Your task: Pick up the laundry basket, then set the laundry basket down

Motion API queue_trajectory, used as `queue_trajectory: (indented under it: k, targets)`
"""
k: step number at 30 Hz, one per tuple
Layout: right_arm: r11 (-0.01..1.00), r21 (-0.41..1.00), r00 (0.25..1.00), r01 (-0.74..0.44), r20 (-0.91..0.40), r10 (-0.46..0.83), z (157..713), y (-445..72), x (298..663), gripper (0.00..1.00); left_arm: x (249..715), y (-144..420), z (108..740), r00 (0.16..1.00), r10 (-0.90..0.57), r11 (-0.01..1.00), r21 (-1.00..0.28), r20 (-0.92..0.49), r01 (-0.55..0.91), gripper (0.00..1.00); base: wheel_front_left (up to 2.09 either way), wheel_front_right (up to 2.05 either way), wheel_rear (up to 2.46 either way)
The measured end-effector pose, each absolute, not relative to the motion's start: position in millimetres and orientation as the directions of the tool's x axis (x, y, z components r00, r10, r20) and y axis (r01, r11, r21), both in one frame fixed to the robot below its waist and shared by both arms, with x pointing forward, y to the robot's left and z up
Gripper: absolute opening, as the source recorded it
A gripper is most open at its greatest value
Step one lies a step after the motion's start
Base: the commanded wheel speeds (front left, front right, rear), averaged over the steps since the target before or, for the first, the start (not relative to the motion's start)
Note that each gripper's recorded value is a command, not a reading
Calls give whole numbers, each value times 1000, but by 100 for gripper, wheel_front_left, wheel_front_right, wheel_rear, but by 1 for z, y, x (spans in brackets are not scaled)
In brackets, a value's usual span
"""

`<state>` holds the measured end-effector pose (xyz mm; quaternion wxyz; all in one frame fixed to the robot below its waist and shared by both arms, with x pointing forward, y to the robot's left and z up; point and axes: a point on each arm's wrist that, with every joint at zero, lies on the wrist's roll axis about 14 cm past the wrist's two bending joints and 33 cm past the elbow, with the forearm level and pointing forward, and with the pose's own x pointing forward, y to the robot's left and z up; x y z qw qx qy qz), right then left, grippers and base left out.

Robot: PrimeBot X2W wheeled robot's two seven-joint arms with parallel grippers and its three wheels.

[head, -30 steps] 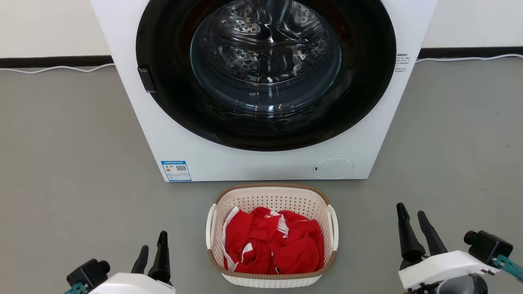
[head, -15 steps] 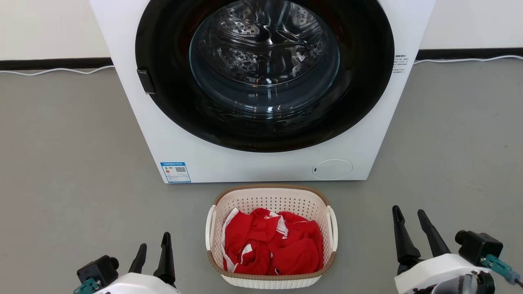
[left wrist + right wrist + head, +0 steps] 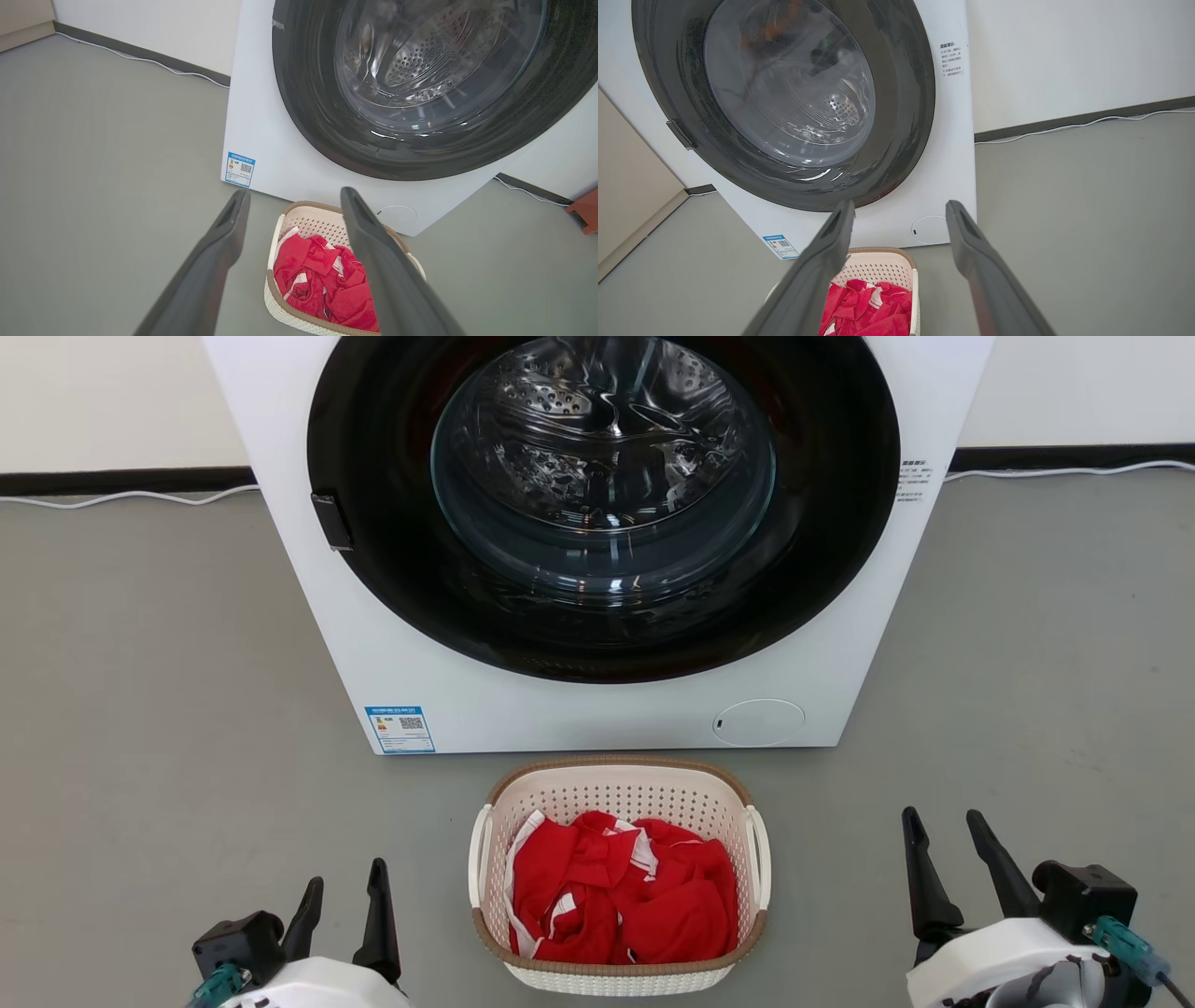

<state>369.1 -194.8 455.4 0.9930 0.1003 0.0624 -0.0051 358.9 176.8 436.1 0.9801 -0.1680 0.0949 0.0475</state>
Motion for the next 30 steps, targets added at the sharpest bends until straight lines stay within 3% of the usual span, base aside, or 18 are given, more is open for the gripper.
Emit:
queue_trajectory:
  k: [20,30]
  targets:
    - [1000,0,991,-20,-130,20,449,-195,370,100,362,174,444,989,53,994,-92,-136,-66,100,0,0,0]
    - [996,-75,992,-50,-122,41,449,-192,372,100,363,173,444,991,43,998,-40,-128,-48,100,0,0,0]
